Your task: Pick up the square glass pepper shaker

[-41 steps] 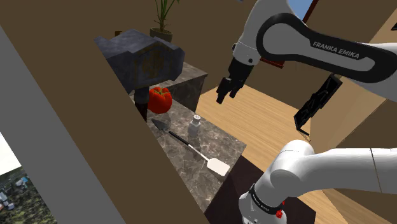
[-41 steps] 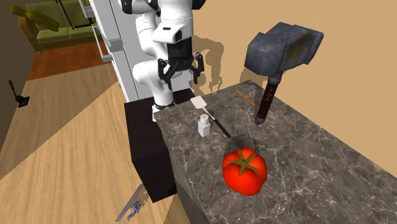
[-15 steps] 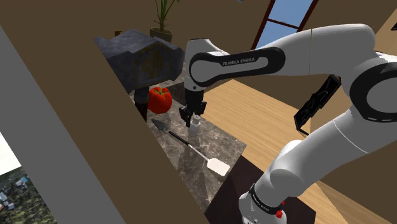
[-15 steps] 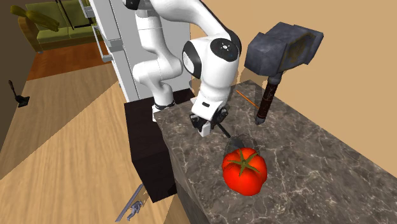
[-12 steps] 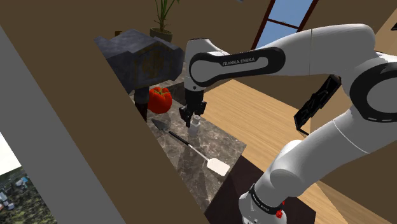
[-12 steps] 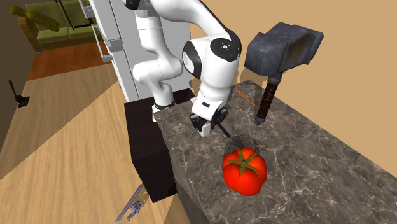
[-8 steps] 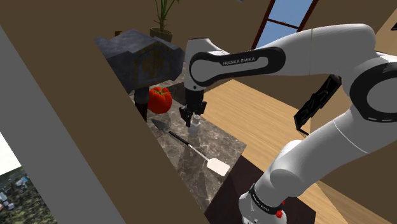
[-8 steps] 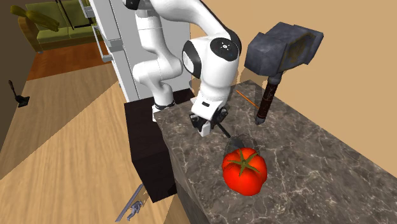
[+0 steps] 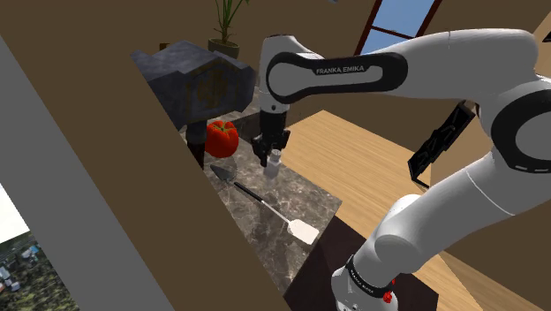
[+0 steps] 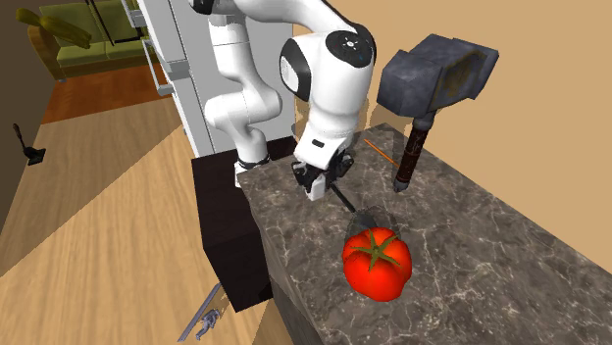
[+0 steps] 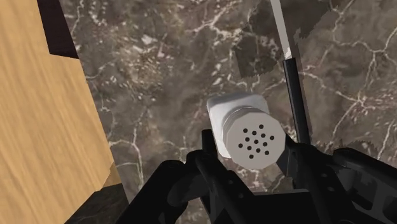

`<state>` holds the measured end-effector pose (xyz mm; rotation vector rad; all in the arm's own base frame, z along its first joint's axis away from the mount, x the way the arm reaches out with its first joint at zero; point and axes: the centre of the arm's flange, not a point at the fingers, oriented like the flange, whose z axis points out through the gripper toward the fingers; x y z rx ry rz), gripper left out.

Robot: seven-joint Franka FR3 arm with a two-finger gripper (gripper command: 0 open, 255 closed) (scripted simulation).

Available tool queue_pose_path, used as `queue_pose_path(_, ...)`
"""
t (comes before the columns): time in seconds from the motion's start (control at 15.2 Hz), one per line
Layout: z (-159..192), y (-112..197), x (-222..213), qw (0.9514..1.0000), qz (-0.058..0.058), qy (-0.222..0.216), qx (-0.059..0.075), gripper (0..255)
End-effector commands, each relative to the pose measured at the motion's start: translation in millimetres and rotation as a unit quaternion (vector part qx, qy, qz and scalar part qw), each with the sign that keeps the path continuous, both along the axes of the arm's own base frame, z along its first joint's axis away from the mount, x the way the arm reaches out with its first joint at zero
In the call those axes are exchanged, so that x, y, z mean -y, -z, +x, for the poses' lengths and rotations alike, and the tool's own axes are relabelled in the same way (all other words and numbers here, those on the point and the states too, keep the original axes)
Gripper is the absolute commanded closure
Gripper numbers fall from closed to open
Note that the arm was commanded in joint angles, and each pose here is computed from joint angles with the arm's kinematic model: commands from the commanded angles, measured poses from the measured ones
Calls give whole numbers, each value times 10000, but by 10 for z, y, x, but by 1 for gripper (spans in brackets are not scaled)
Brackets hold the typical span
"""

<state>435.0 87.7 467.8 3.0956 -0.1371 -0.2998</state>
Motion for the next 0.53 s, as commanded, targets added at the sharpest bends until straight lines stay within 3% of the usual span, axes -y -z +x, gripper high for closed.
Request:
queue_pose_path(0.0,-6,-110,2,10000,0,0,-2,255)
queue_pose_path(0.46,-6,-382,2,10000,0,0,-2,255)
